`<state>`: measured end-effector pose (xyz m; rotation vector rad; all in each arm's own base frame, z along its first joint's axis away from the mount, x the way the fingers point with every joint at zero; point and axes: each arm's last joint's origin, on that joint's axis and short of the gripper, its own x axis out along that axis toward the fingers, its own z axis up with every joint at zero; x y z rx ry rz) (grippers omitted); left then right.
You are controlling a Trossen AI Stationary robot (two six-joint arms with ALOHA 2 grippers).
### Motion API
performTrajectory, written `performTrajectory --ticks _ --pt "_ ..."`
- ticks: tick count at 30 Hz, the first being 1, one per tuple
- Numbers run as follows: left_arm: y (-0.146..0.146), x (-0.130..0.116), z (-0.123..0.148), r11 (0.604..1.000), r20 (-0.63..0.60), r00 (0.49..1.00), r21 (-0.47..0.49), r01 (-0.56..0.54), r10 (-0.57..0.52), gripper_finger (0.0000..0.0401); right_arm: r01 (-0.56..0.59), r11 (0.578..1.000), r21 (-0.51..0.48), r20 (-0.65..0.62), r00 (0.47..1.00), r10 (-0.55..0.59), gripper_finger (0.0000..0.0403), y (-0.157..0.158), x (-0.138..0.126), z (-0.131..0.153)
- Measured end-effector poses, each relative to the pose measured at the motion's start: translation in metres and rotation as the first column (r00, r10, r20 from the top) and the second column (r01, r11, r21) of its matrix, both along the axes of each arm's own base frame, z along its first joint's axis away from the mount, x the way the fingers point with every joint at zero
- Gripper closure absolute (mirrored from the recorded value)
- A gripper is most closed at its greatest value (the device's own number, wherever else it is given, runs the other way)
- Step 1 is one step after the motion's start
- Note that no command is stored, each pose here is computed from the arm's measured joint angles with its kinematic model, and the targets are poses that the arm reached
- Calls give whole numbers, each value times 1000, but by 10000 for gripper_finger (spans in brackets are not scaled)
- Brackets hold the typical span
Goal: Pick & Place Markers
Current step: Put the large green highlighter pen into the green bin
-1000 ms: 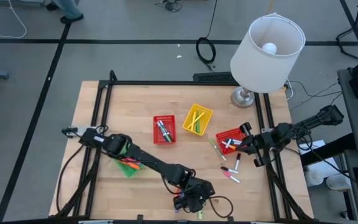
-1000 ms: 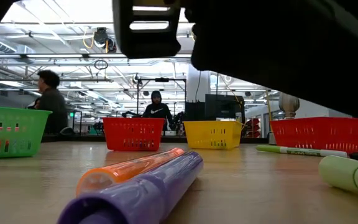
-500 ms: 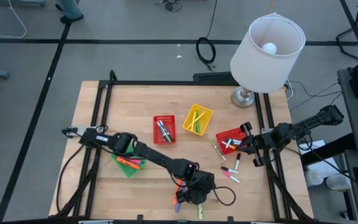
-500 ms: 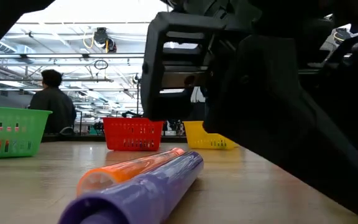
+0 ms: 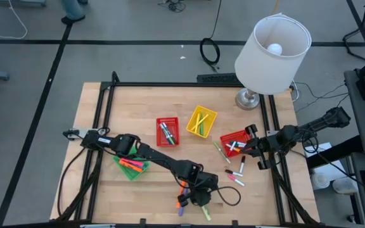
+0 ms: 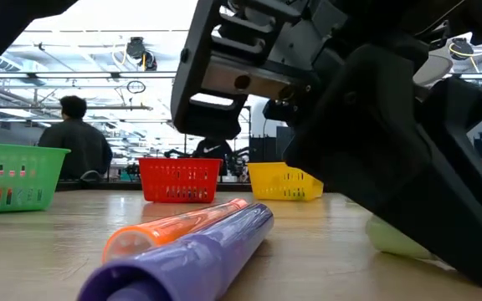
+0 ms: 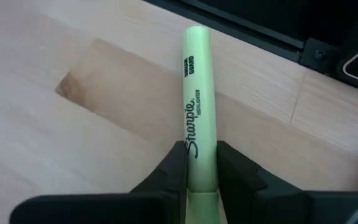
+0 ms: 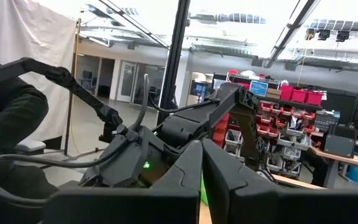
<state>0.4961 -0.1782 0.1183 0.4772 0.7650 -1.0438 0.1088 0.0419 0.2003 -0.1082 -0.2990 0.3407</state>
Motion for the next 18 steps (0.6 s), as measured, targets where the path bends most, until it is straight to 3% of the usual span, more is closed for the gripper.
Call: performTrajectory --ticks 4,8,13,18 --pt "0 0 2 1000 -13 1000 -2 -24 24 340 0 1000 0 -1 1000 0 403 0 0 0" --pt "3 -3 21 994 20 996 62 -93 92 340 -4 1000 12 -8 1000 4 403 0 0 0" --pt "14 -12 81 975 141 978 139 -171 151 340 -6 1000 15 -17 1000 6 403 0 0 -1" --pt "30 -41 145 935 167 956 222 -275 242 340 -14 999 38 -29 999 15 403 0 0 -1"
